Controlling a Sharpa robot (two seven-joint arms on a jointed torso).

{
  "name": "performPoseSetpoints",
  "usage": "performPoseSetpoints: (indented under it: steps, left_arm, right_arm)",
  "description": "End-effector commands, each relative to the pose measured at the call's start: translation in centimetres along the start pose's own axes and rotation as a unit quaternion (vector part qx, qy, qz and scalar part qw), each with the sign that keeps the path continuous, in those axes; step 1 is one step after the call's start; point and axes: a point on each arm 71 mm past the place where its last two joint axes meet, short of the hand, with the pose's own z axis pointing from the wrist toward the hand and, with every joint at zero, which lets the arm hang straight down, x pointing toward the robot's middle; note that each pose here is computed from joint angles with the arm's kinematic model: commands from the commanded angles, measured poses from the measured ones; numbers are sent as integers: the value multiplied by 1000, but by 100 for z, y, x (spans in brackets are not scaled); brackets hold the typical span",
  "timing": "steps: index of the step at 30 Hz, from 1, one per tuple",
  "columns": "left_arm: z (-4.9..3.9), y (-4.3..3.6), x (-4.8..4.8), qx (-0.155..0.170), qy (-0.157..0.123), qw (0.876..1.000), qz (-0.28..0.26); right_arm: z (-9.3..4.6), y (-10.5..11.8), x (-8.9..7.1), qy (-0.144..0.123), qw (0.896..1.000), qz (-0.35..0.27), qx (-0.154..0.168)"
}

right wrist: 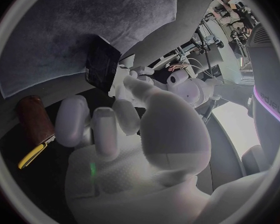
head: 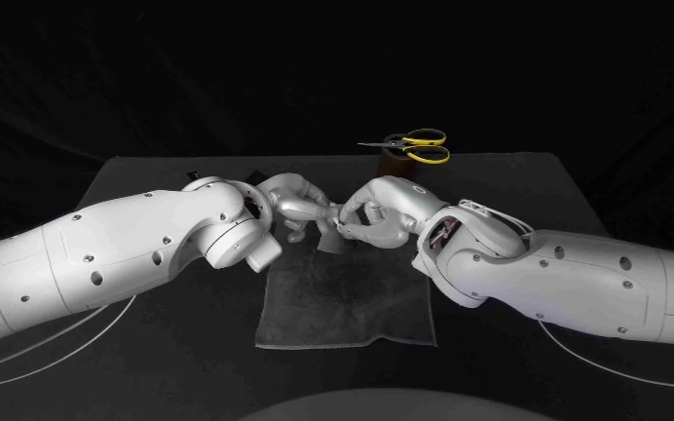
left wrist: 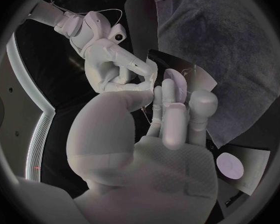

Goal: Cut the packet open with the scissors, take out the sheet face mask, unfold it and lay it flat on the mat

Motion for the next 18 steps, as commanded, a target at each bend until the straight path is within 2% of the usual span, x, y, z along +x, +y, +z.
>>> performPoseSetpoints:
  steps: [1,11,18]
  left_arm:
    - [2,-18,12,5,7,1000,-8]
    - [-1,-11,15,3,12,1000,-16]
    - [-2,-8,23,2,19,1000,-18]
  right_arm:
    - [11,-27,22,13,1000,-21,18]
    - [28,-32,-14,-18,999,-6,26]
    - [52,-26,-4,-19,999,4,26]
